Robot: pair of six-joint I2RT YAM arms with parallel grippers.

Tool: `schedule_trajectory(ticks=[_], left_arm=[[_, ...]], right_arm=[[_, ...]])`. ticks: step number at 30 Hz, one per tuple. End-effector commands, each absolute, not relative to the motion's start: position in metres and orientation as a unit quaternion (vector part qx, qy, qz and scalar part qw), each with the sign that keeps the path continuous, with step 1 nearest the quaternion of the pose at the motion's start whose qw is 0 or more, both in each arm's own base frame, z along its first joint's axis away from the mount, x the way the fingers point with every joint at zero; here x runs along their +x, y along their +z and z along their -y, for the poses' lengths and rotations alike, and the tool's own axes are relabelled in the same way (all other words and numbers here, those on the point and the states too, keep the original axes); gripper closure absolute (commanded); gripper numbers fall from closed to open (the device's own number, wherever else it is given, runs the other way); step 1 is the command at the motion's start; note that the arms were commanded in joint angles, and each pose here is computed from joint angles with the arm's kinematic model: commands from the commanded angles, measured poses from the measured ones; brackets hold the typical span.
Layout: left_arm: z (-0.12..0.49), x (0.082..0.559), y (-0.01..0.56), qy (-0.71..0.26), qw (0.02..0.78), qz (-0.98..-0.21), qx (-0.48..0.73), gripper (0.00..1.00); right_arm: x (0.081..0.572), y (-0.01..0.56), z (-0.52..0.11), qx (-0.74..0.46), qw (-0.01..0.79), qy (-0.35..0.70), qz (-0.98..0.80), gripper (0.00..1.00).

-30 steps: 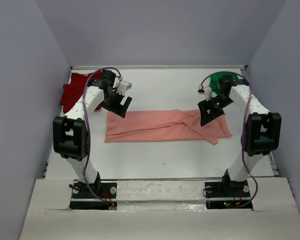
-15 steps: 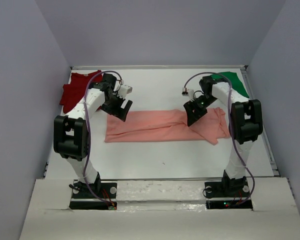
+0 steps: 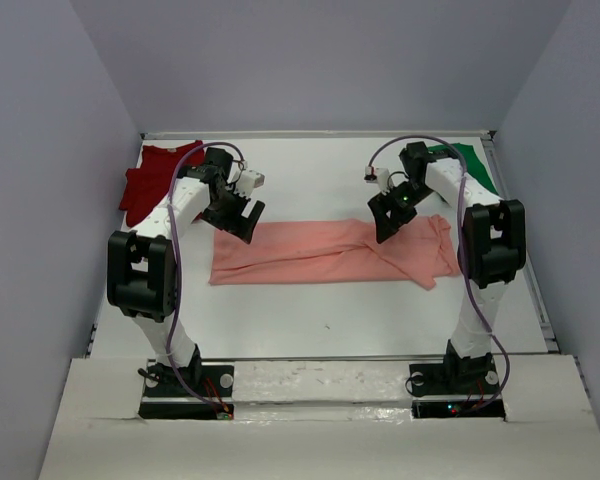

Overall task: Fold and stack the t-shirts
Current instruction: Fold the other side of the tshirt into a rectangle

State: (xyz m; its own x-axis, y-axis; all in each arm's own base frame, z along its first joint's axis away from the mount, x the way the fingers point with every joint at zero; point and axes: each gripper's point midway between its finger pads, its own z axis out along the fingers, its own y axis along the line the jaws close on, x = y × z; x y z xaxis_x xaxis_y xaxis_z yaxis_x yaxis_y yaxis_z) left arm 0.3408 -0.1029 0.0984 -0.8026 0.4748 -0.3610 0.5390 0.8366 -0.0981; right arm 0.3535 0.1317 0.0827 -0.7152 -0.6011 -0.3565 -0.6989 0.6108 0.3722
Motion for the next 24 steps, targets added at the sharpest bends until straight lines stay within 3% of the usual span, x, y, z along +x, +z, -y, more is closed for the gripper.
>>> schedule_trajectory(ticks=[1,13,15,21,22,24], left_arm=[[0.106,0.336,0.110,-0.103,0.177,-0.939,0.275,0.01],[0.105,0.334,0.110,-0.102,0.175,-0.940,0.275,0.01],[0.105,0.334,0.111,-0.103,0.178,-0.939,0.275,0.01],[0.105,0.333,0.112,-0.103,0.177,-0.939,0.276,0.01],[0.105,0.333,0.112,-0.104,0.177,-0.939,0.275,0.01],[0.105,0.333,0.112,-0.104,0.178,-0.939,0.276,0.01]], right_arm=[[0.364,0.079,-0.125,-0.377,0.108,0.225,-0.892,0.23],[0.361,0.055,-0.109,-0.386,0.089,0.184,-0.900,0.23],[0.360,0.051,-0.108,-0.385,0.084,0.183,-0.901,0.32],[0.363,0.052,-0.110,-0.378,0.085,0.185,-0.903,0.94],[0.363,0.053,-0.109,-0.377,0.086,0.183,-0.904,1.00],[0.364,0.055,-0.109,-0.376,0.086,0.181,-0.905,1.00]])
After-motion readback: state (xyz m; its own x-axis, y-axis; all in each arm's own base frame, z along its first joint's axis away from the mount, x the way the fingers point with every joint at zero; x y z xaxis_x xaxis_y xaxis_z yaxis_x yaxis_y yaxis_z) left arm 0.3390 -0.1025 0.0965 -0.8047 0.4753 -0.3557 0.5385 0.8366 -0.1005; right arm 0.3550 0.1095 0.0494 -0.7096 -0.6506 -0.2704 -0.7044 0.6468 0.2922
